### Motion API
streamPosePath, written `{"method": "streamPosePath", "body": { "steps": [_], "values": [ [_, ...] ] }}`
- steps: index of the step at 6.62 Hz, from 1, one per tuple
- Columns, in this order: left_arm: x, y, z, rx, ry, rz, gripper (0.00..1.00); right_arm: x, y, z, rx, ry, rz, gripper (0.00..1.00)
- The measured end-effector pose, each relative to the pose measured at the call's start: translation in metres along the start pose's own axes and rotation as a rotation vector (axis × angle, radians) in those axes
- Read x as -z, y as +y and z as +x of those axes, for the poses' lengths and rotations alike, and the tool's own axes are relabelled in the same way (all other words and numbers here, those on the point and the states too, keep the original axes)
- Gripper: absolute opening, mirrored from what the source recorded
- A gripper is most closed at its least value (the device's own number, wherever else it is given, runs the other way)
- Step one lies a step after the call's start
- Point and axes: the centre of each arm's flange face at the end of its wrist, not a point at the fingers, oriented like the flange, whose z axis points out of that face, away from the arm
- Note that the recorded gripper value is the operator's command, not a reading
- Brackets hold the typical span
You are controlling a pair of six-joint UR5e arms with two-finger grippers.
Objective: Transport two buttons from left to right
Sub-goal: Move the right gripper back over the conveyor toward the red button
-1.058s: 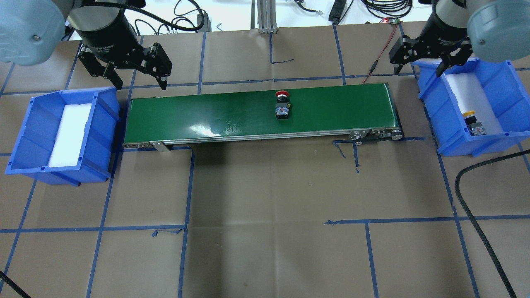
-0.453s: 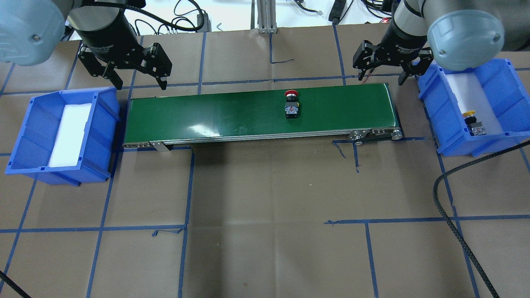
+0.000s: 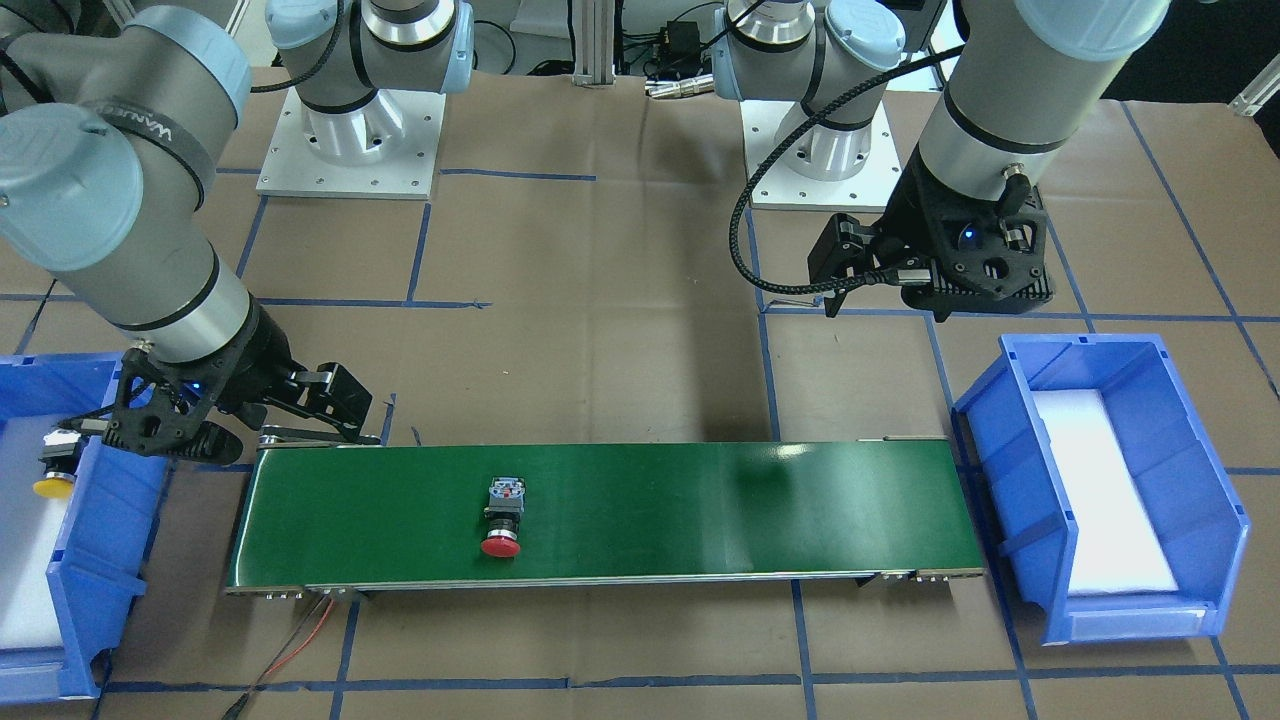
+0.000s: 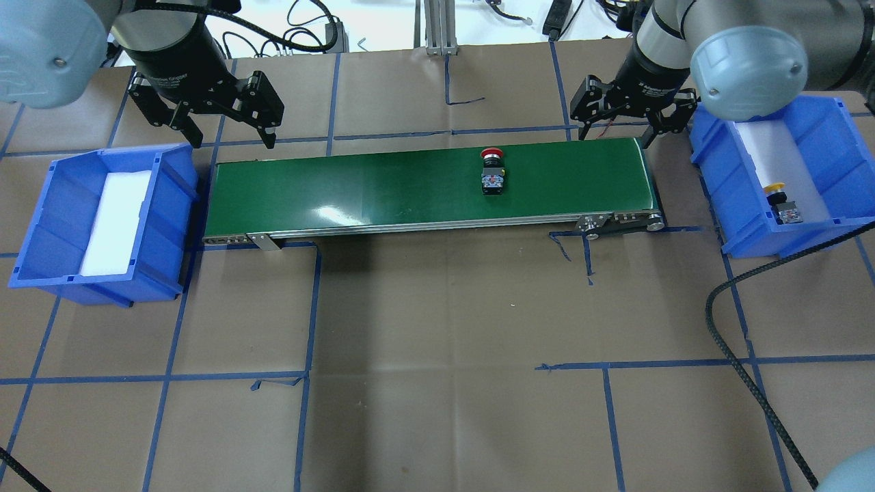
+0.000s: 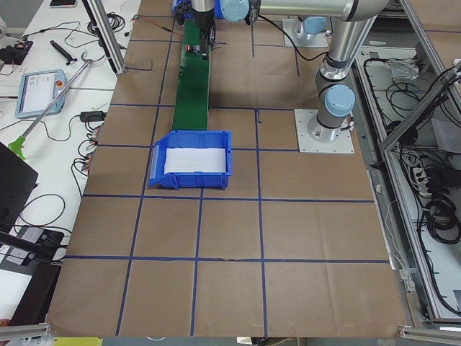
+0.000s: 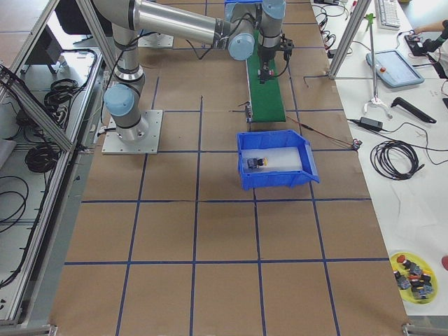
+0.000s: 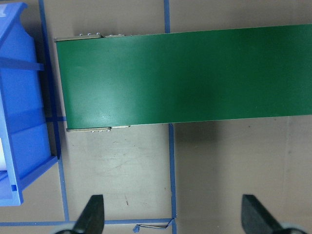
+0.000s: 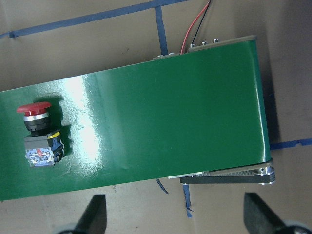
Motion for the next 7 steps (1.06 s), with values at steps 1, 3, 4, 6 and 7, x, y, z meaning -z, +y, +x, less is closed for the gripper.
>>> {"method": "streamPosePath", "body": {
  "steps": [1, 3, 4, 6, 7],
  "values": [
    [0.0, 0.0, 0.0, -0.001, 0.001, 0.0, 1.0, -0.008, -0.005, -0.003, 0.007, -0.002, 0.007, 0.99],
    [0.0, 0.0, 0.0, -0.001, 0.001, 0.0, 1.0, -0.018, -0.013, -0.011, 0.017, -0.049, 0.023, 0.99],
    [0.0, 0.0, 0.0, -0.001, 0.001, 0.0, 1.0, -0.022, -0.017, -0.016, 0.021, -0.092, 0.036, 0.99],
    [0.0, 0.0, 0.0, -0.001, 0.001, 0.0, 1.0, -0.034, -0.023, -0.022, 0.032, -0.123, 0.052, 0.99],
    [0.0, 0.0, 0.0, -0.001, 0.001, 0.0, 1.0, -0.042, -0.024, -0.026, 0.04, -0.121, 0.045, 0.99]
  ]
}}
